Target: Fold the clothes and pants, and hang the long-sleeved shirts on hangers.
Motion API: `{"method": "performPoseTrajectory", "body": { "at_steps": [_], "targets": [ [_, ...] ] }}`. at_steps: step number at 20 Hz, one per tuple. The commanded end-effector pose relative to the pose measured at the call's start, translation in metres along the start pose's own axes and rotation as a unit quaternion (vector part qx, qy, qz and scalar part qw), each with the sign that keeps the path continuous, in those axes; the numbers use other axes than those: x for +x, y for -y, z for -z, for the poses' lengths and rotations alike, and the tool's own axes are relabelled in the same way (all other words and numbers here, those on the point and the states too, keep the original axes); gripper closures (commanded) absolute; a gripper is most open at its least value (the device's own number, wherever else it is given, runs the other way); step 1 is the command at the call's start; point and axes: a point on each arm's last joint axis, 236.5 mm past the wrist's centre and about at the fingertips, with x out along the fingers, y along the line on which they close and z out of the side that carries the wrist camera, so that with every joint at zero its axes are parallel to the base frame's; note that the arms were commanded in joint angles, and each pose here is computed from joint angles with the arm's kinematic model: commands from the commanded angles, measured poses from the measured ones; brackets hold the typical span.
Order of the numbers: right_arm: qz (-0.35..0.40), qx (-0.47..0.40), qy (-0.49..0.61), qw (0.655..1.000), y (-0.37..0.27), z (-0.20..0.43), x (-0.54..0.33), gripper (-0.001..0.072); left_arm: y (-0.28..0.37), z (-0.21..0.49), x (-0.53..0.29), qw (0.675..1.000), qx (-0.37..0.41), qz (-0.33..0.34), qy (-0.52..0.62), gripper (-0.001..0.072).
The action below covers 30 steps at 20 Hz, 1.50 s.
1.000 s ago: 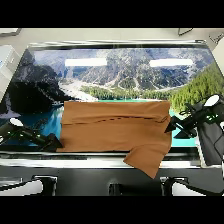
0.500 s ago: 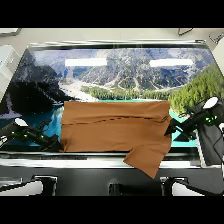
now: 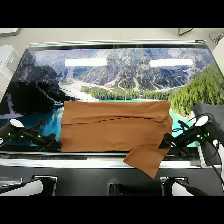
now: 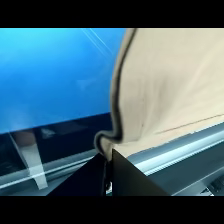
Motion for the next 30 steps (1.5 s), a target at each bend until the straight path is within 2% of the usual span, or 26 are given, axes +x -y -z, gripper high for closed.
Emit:
{"method": "performPoseTrajectory", "body": {
  "at_steps": [1,5,7,8,9,10,15,18,21,26,30],
  "targets": [
    [-0.004,0.003,0.003,1.000,0.004,0.003,0.015,0.0146,0.004,0.000,-0.006,1.000,-0.001,0.006,0.011,0.0687],
    [-0.013,0.010,-0.008,1.000,0.005,0.011,0.029,0.0147,0.004,0.000,-0.007,1.000,-0.001,0.007,0.011,0.0687],
    [-0.042,0.014,0.005,0.999,-0.006,0.007,0.034,0.0213,0.004,0.000,-0.007,1.000,-0.001,0.007,0.011,0.0687],
    [-0.050,0.014,0.013,0.999,-0.010,0.003,0.034,0.0311,0.004,0.000,-0.007,1.000,-0.001,0.007,0.011,0.0687],
    [-0.054,0.014,0.017,0.998,-0.013,0.001,0.032,0.0554,0.004,0.000,-0.007,1.000,-0.001,0.007,0.011,0.0687],
    [-0.056,0.010,0.018,0.998,-0.014,0.000,0.029,0.0661,0.004,0.000,-0.007,1.000,-0.001,0.007,0.012,0.0687],
    [-0.060,-0.066,0.062,0.994,-0.045,-0.028,-0.043,0.0664,0.020,-0.015,-0.034,0.999,0.025,0.011,0.027,0.0688],
    [-0.057,-0.092,0.128,0.986,-0.071,-0.066,-0.093,0.0664,0.036,-0.059,-0.066,0.995,0.030,0.007,0.099,0.0687],
    [-0.044,-0.127,0.157,0.978,-0.106,-0.111,-0.107,0.0663,0.064,-0.105,-0.083,0.989,0.056,0.018,0.133,0.0686],
    [-0.048,-0.103,0.206,0.972,-0.134,-0.196,-0.128,0.0663,0.077,-0.177,-0.098,0.988,0.043,0.023,0.143,0.0685],
    [-0.076,-0.087,0.201,0.973,-0.143,-0.223,-0.112,0.0661,0.087,-0.217,-0.078,0.990,0.053,0.034,0.129,0.0685]
  ]
}}
